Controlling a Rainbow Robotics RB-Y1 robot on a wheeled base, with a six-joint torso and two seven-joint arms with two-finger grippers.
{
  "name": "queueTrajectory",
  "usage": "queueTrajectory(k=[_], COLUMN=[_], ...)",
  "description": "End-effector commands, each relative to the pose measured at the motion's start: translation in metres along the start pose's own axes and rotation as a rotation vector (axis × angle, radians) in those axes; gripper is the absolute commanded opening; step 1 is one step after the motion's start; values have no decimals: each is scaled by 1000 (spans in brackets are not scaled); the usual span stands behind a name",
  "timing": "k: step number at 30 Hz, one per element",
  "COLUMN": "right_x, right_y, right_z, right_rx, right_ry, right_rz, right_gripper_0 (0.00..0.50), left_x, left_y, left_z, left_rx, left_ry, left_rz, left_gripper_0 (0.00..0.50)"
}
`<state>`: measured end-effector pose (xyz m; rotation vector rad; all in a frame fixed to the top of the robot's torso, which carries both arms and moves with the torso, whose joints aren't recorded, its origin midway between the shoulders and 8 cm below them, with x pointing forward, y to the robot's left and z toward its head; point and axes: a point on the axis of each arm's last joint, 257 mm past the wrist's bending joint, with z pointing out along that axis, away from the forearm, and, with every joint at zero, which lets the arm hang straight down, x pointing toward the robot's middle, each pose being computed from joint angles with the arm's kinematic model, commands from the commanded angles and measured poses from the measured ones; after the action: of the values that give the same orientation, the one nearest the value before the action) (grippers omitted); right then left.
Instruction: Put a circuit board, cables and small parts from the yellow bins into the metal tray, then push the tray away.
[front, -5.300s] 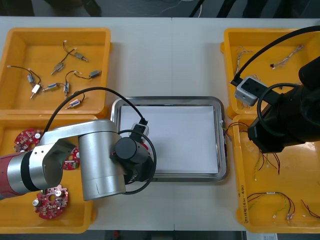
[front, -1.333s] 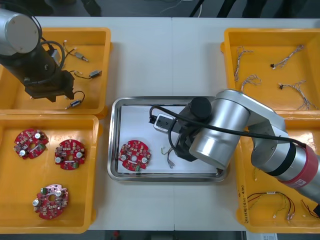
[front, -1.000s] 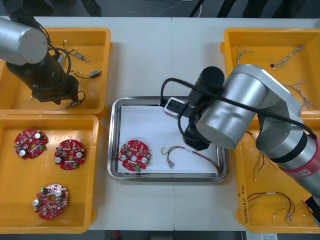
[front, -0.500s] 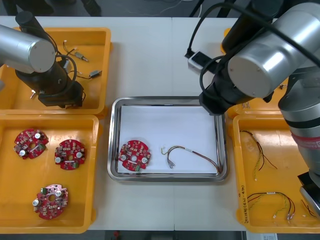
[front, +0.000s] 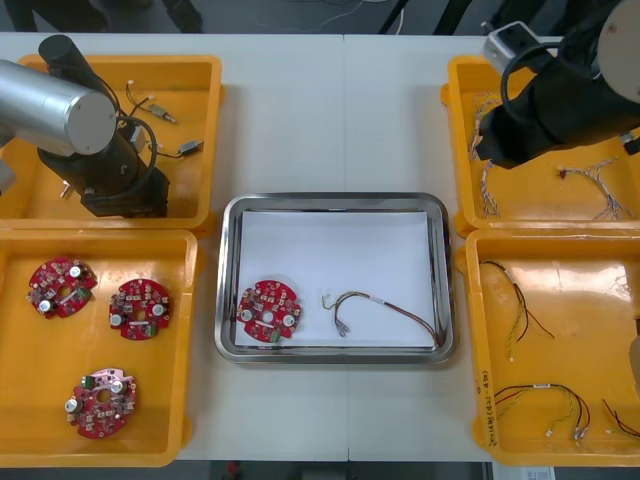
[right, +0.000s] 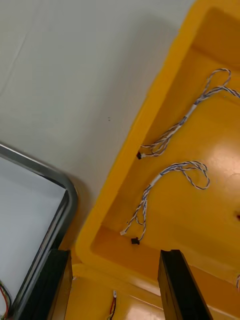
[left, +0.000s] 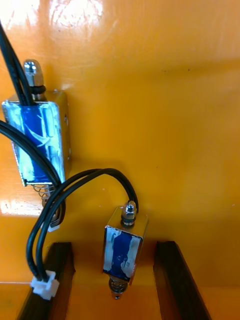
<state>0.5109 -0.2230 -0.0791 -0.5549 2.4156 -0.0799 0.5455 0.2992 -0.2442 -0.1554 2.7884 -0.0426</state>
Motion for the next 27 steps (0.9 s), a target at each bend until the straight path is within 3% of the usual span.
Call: queueTrajectory(k=[1, 9, 20, 23, 27], right_x=[-28, -21, 20, 27, 22], right_y=[-47, -98, -151, -156, -169], right_z=[-28, -33, -22, -18, -10], right_rx=[49, 75, 127, 119, 136], right_ry=[-43, -11, 98, 118, 104], right_rz=[97, 213, 346, 381, 418], right_gripper_0=[500, 500, 500, 500, 500], left_x=[-18, -18, -28, -33, -41], left_y=[-23, -25, -31, -32, -30], left_z=[-14, -14, -25, -32, -46], left_rx=[28, 36, 53, 64, 87], left_ry=[-39, -40, -56, -65, -76], left_rz=[123, 122, 126, 118, 99], left_gripper_0=[0, 0, 0, 0, 0])
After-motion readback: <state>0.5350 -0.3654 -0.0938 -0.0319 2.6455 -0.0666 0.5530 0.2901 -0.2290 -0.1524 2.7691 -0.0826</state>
